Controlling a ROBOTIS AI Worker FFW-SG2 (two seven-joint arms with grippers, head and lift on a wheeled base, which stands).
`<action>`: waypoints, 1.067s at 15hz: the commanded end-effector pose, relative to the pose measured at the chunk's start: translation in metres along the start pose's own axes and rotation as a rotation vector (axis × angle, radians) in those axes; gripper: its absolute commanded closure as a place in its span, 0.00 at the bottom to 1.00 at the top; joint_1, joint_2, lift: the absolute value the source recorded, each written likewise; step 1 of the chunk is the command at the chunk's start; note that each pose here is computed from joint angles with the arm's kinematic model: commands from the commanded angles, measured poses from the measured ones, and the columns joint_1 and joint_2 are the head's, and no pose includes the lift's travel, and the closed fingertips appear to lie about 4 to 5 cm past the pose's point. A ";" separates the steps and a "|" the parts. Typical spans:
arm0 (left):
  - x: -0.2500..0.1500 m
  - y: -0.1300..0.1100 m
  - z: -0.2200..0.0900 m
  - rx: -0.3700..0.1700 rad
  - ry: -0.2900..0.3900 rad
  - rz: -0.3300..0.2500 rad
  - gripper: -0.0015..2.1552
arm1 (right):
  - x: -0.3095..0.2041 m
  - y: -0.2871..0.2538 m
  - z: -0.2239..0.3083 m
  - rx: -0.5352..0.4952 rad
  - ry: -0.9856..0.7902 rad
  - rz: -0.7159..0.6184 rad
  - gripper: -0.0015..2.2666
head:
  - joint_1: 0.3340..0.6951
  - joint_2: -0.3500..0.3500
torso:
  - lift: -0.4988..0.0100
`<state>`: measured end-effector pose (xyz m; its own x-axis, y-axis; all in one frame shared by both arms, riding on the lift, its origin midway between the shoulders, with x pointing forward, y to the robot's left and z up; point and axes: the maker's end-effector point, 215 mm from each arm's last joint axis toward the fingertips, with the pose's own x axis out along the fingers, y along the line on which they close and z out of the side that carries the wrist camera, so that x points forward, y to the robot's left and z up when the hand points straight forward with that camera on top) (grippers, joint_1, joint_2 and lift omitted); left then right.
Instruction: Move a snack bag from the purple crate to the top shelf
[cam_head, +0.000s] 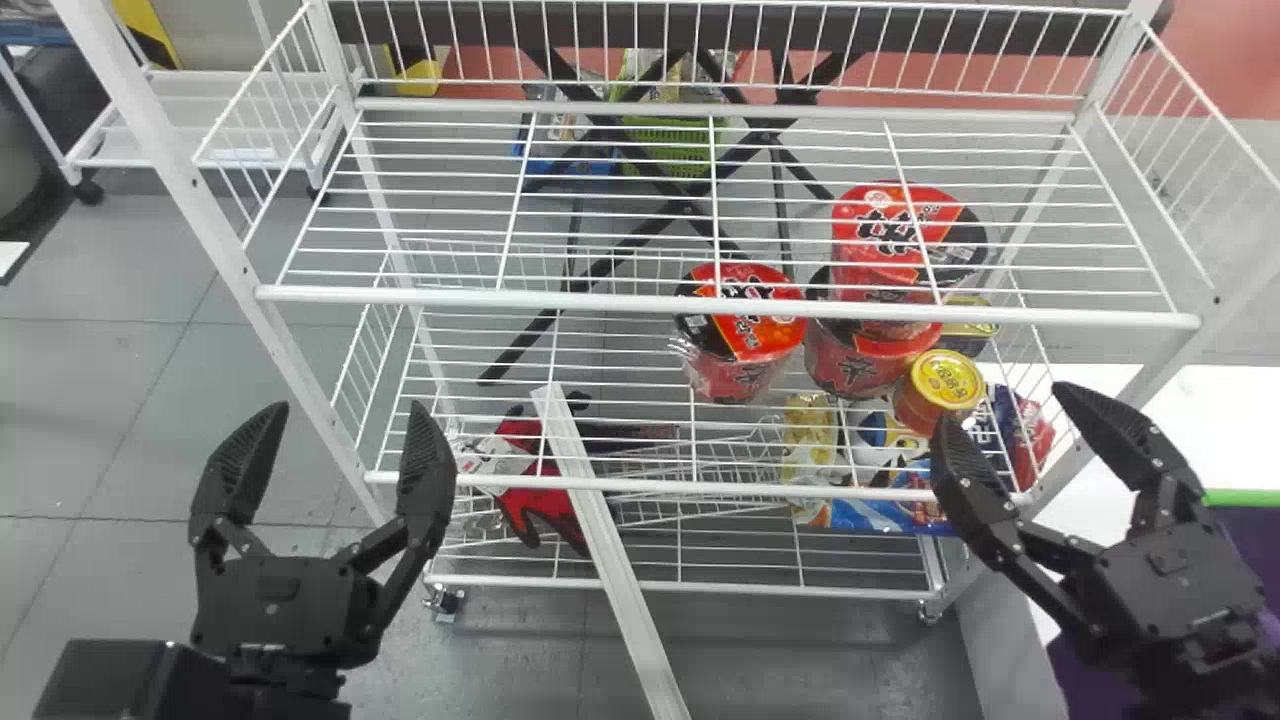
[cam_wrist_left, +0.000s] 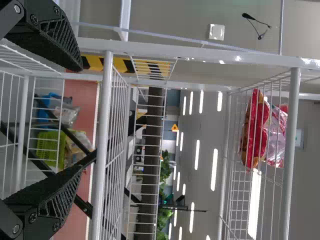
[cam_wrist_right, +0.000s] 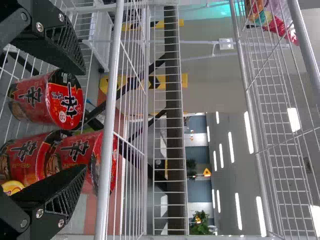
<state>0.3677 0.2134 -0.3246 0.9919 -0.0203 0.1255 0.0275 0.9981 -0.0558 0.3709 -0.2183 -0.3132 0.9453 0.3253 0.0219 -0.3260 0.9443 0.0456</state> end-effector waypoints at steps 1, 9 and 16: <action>0.000 -0.001 0.001 -0.001 -0.001 -0.001 0.06 | 0.000 -0.001 -0.004 0.002 0.013 0.001 0.08 | 1.00 0.49 | 0.09; 0.000 0.000 -0.002 0.001 0.005 -0.001 0.06 | -0.002 0.001 0.001 0.007 0.036 0.005 0.08 | 1.00 0.49 | 0.09; 0.000 -0.003 -0.018 -0.003 0.017 0.003 0.06 | -0.034 -0.019 -0.016 0.051 0.316 -0.079 0.08 | 1.00 0.44 | 0.09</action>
<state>0.3693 0.2095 -0.3404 0.9944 -0.0211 0.1038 0.0269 0.9981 -0.0555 0.3522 -0.2404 -0.3260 0.9360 0.2648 -0.2320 -0.2552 0.9643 0.0713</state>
